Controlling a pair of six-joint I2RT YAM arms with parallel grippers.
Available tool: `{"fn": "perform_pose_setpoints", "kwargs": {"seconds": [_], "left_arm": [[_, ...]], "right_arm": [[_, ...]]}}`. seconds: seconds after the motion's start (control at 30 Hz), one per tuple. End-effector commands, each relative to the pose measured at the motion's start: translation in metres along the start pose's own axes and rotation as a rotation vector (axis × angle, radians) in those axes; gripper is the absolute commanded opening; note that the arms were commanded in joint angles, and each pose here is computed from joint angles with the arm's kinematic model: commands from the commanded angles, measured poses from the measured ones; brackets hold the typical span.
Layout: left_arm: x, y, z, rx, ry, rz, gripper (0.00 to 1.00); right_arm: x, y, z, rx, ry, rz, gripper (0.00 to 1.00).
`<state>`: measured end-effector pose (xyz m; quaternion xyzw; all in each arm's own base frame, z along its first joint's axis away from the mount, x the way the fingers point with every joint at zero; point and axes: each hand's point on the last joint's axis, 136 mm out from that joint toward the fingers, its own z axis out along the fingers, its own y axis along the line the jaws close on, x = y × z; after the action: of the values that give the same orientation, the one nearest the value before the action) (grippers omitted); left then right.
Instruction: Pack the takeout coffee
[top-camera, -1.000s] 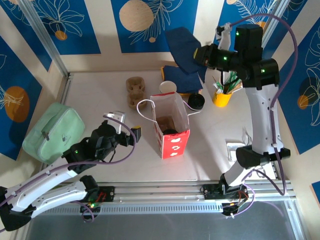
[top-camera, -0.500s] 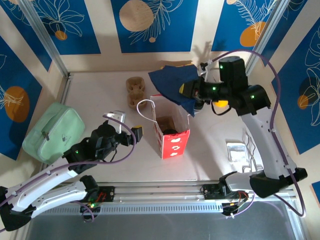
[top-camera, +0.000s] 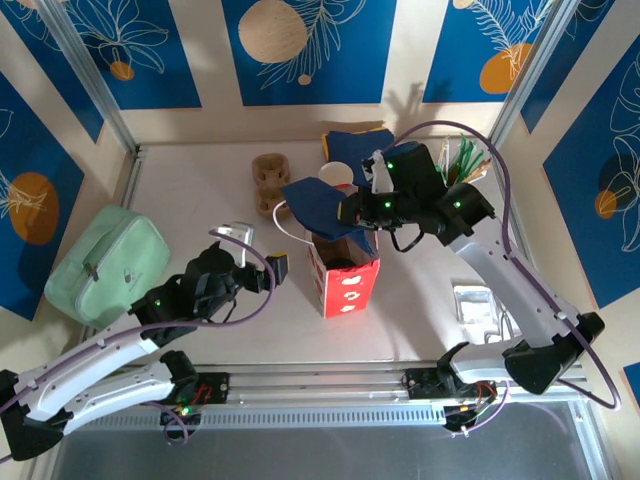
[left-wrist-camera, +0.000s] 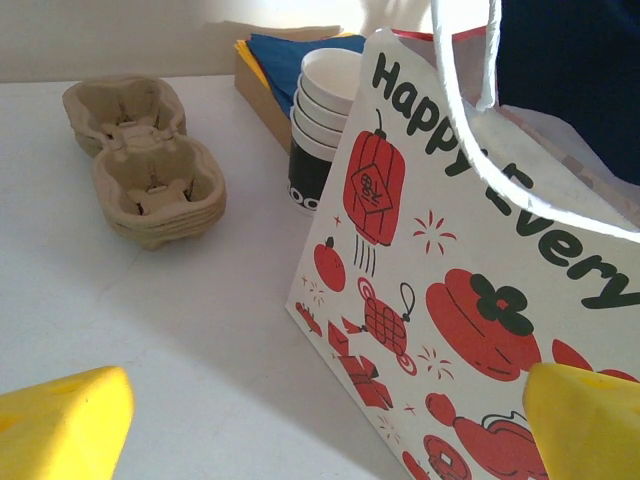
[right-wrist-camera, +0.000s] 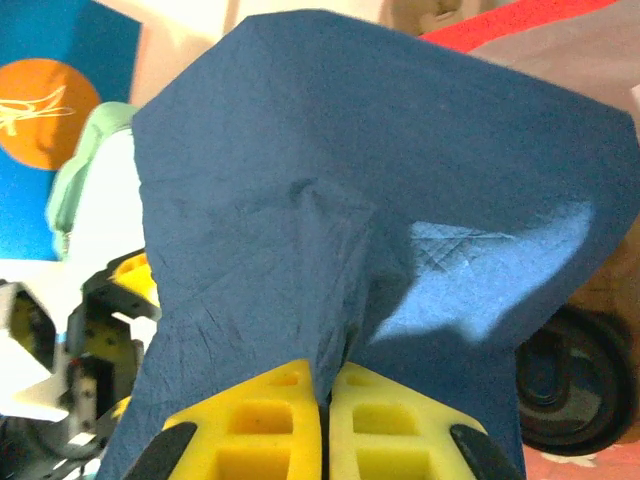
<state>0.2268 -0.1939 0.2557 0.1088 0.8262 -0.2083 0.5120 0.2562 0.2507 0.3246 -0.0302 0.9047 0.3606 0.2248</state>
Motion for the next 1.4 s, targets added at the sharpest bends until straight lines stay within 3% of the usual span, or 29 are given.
{"fn": "perform_pose_setpoints", "kwargs": {"seconds": [0.0, 0.63, 1.07, 1.37], "left_arm": [[-0.003, 0.000, 0.000, 0.011, -0.022, -0.024, 0.99], [0.003, 0.004, 0.001, -0.005, -0.010, -0.018, 0.99], [0.004, 0.007, 0.003, -0.024, -0.011, 0.006, 0.99], [0.009, 0.009, 0.006, -0.035, -0.002, 0.020, 0.99]], "right_arm": [[-0.005, -0.016, 0.002, 0.127, -0.035, -0.039, 0.06], [0.021, -0.055, 0.039, 0.391, 0.118, -0.138, 0.06], [0.026, -0.064, 0.059, 0.469, 0.177, -0.217, 0.06], [0.028, -0.061, 0.070, 0.517, 0.180, -0.288, 0.12]]}}
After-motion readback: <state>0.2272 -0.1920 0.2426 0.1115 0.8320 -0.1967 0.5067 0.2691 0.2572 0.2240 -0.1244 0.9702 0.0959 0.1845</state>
